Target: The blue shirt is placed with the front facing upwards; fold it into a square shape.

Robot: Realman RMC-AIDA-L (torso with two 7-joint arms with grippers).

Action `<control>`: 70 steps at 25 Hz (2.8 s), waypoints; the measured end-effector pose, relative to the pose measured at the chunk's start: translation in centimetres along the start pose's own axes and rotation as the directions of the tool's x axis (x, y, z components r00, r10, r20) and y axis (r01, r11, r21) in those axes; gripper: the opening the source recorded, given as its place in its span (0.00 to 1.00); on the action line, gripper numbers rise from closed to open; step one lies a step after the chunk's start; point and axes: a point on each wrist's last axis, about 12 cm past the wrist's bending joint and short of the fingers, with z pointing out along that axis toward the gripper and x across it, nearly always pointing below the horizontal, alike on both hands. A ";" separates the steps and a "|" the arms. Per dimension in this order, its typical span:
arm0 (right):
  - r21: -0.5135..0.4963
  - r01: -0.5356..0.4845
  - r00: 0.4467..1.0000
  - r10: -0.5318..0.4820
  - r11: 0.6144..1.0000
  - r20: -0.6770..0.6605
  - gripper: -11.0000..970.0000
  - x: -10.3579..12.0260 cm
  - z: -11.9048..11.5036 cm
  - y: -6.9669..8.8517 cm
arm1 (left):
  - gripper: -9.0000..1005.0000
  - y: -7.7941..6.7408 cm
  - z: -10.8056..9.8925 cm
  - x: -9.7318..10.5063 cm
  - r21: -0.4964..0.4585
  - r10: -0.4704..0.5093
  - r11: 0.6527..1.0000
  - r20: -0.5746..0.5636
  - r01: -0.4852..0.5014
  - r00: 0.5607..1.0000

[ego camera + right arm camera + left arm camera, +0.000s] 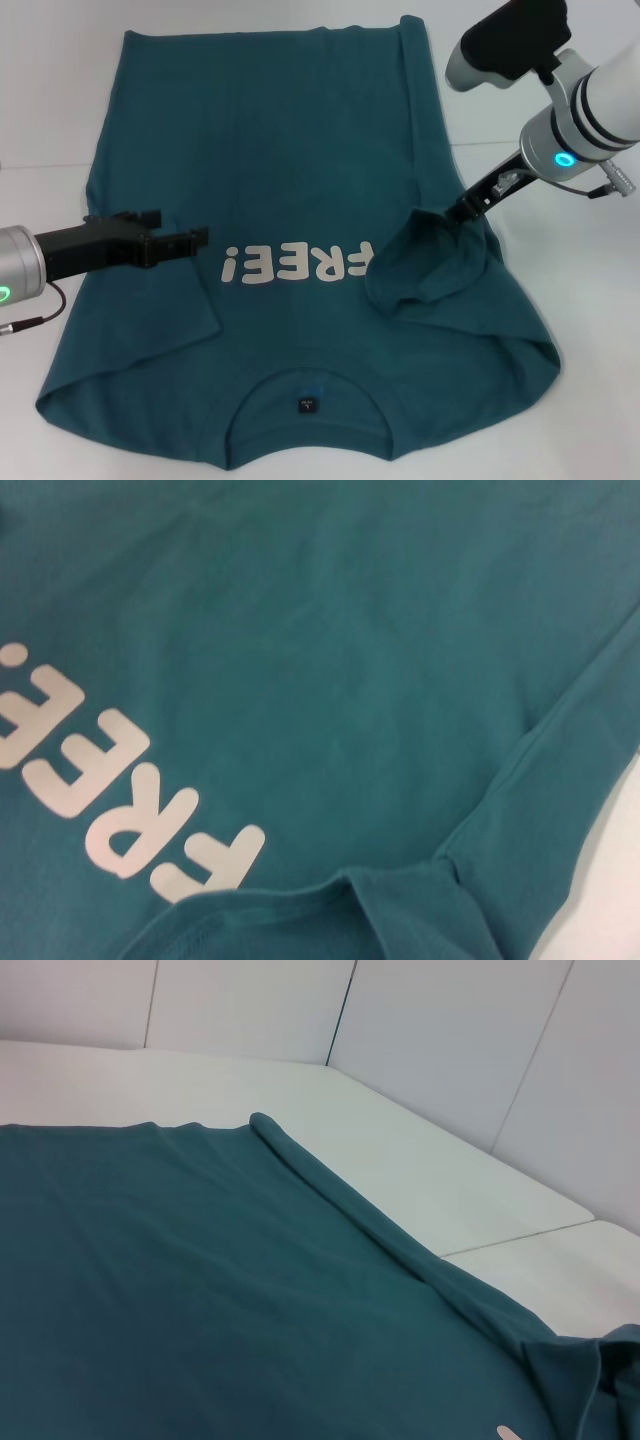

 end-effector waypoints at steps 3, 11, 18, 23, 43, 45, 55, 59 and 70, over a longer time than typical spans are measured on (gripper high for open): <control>0.001 0.008 1.000 -0.008 1.000 -0.007 0.55 0.1 0.2 0.2 | 0.88 0.0 0.0 0.0 0.000 -0.001 1.000 0.000 0.001 1.000; -0.012 0.017 0.999 -0.017 1.000 -0.033 0.55 0.6 0.6 0.9 | 0.88 0.0 0.0 -0.1 0.000 0.000 1.000 0.001 0.000 1.000; 0.042 0.035 0.998 -0.033 0.999 -0.054 0.54 0.6 1.6 1.5 | 0.88 0.0 0.0 0.2 -0.001 -0.001 1.000 0.000 0.001 1.000; 0.047 0.026 0.999 -0.024 0.999 -0.038 0.47 -0.2 1.5 2.0 | 0.88 0.0 -0.1 0.3 -0.002 -0.002 1.000 -0.002 0.002 1.000; 0.076 -0.087 0.996 0.084 0.993 0.043 0.05 -3.1 1.6 2.2 | 0.88 0.0 -0.1 0.3 -0.003 0.004 1.000 -0.002 -0.004 1.000; 0.077 -0.102 0.994 0.098 0.992 0.052 0.05 -3.4 1.7 2.0 | 0.88 0.0 -0.1 0.3 -0.003 0.005 1.000 -0.002 -0.005 1.000; 0.063 -0.072 0.997 0.071 0.995 0.018 0.06 -3.0 0.0 1.5 | 0.88 0.1 -0.2 0.3 -0.005 0.006 1.000 -0.001 -0.006 1.000; 0.054 -0.006 1.000 0.006 0.999 -0.005 0.20 -2.0 -0.5 1.8 | 0.88 0.0 -0.2 0.3 -0.004 0.004 1.000 0.001 -0.004 1.000; 0.053 0.070 0.996 -0.068 0.996 -0.052 0.67 -0.8 0.4 2.8 | 0.88 0.0 -0.1 0.4 -0.002 0.000 1.000 0.002 0.000 1.000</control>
